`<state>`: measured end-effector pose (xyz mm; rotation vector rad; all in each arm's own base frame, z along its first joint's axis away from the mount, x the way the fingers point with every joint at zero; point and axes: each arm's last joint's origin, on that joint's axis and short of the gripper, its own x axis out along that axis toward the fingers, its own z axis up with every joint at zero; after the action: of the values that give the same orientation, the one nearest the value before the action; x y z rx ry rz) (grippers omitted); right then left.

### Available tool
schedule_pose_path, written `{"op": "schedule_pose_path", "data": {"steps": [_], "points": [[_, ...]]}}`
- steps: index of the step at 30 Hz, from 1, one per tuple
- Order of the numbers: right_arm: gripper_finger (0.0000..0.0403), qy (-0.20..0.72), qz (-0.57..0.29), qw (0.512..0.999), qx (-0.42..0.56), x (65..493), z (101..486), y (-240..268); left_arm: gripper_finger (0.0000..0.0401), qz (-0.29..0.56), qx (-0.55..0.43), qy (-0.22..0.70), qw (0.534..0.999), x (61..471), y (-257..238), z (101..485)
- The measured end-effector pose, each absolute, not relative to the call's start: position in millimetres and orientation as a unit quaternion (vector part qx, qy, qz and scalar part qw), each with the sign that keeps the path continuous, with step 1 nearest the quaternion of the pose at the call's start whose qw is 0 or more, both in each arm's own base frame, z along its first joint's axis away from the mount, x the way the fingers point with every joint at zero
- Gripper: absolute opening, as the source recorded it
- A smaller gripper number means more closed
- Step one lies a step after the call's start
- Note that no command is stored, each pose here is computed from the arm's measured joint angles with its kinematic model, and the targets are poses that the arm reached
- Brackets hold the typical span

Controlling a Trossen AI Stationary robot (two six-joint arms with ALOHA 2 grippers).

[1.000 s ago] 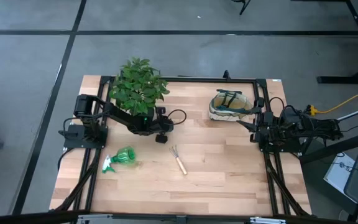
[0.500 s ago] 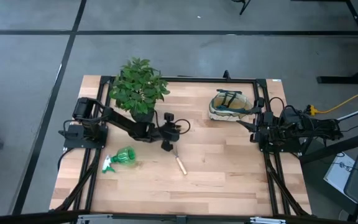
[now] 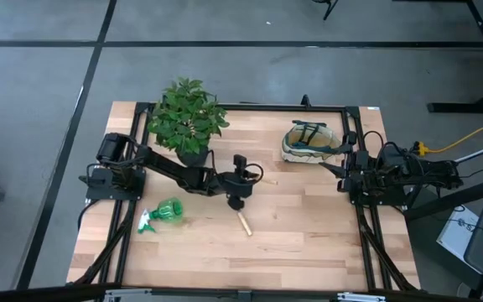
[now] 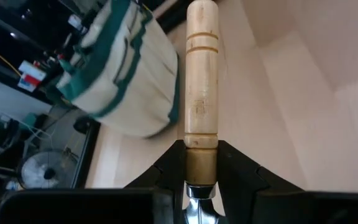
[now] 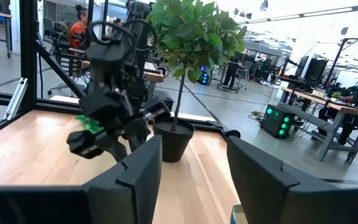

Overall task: Pick & Place Garden tools in Gardening bag
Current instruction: Put the brown trowel into the white gardening bag

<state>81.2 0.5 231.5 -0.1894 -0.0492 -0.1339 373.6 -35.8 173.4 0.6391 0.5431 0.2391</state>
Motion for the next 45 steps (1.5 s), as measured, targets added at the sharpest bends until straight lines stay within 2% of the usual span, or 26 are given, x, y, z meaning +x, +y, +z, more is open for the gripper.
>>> {"op": "schedule_pose_path", "data": {"steps": [9, 22, 34, 45], "points": [[0.0185, -0.025, -0.067, 0.993, -0.094, 81, 231, 0, 0.0067, 0.083, 0.290, 0.199, 0.933, 389, -45, 199], [0.0185, -0.025, -0.067, 0.993, -0.094, 81, 232, 0, 0.0067, 0.083, 0.281, 0.114, 0.949, 407, -48, 240], [0.0185, -0.025, -0.067, 0.993, -0.094, 81, 232, 0, 0.0067, 0.089, 0.263, 0.110, 0.954, 408, -45, 241], [0.0185, -0.025, -0.067, 0.993, -0.094, 81, 232, 0, 0.0067, 0.099, 0.248, 0.133, 0.955, 410, -19, 238]]}}
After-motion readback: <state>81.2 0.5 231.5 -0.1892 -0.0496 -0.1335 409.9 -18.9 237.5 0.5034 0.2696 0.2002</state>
